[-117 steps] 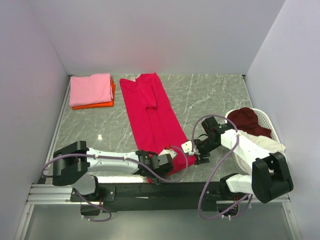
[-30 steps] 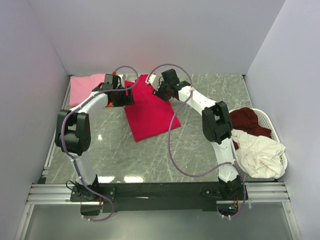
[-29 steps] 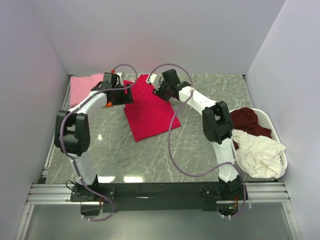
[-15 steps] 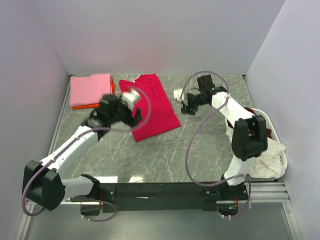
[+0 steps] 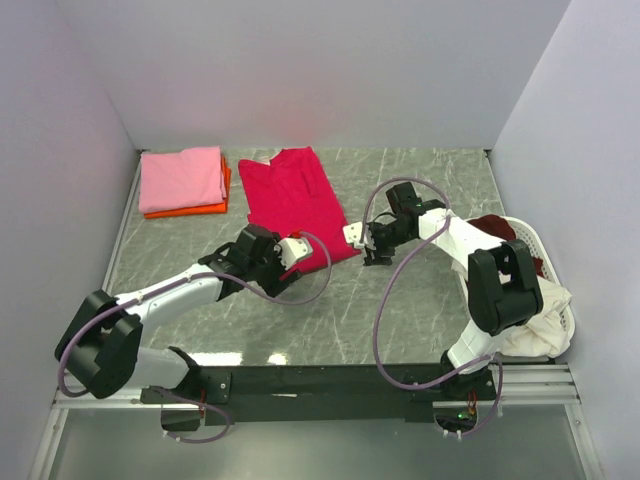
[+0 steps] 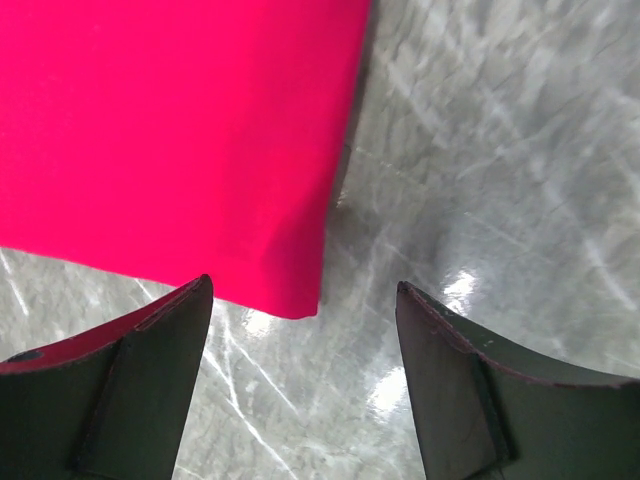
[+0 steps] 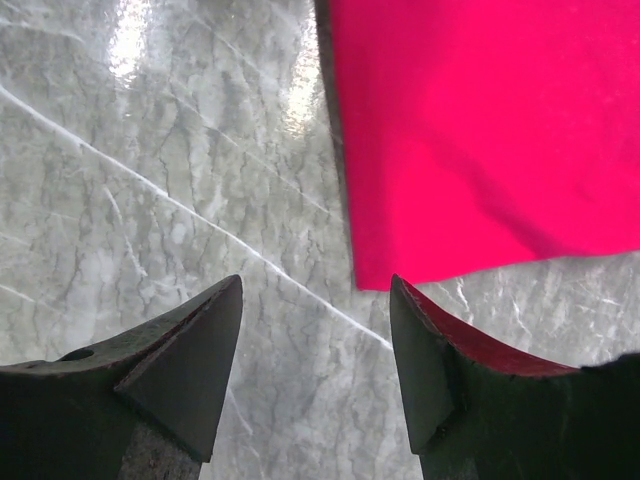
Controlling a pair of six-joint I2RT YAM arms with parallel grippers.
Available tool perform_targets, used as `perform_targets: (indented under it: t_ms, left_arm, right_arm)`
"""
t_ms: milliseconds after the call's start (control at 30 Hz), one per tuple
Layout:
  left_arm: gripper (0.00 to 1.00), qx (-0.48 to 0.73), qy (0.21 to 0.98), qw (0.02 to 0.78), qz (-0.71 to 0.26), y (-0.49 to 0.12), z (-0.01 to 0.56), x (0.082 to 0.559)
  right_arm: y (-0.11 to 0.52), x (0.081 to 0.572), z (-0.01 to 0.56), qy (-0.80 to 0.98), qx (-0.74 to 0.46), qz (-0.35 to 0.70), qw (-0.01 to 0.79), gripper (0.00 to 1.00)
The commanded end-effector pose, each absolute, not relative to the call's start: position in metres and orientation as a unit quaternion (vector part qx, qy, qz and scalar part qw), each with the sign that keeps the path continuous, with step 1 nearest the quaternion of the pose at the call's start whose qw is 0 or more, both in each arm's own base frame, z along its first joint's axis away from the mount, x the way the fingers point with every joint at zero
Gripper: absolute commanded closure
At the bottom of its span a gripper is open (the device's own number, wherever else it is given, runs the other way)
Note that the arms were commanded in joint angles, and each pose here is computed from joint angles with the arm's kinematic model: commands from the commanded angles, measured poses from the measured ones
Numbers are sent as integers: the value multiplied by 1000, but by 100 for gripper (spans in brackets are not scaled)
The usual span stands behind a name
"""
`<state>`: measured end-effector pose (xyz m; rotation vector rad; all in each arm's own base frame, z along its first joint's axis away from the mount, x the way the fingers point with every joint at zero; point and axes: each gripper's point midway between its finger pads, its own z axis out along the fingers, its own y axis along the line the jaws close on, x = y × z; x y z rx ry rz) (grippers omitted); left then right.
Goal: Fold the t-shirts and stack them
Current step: Fold the tshirt
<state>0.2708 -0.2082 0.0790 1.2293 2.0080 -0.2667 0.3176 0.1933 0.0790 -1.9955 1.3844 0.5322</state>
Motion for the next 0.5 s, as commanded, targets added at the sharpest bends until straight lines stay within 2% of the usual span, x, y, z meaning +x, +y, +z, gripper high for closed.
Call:
perform_targets:
  t_ms: [0,233,367,467]
  left_arm:
    - [20,485,769,410,-71,-208,90,286]
    - [17,487,772,404,-52,-201,81,291]
    - [4,465,784,410,-40,-194,81,300]
    - [1,442,795,412,-44,-186,84,309]
  right_arm:
    - [200,326,89,504,-770,170,353,33]
    - [207,334,73,499,-784,118,350,32]
    - [212,338,71,502,-782,113,351,32]
    - [213,341,69,506,-780,107,353,32]
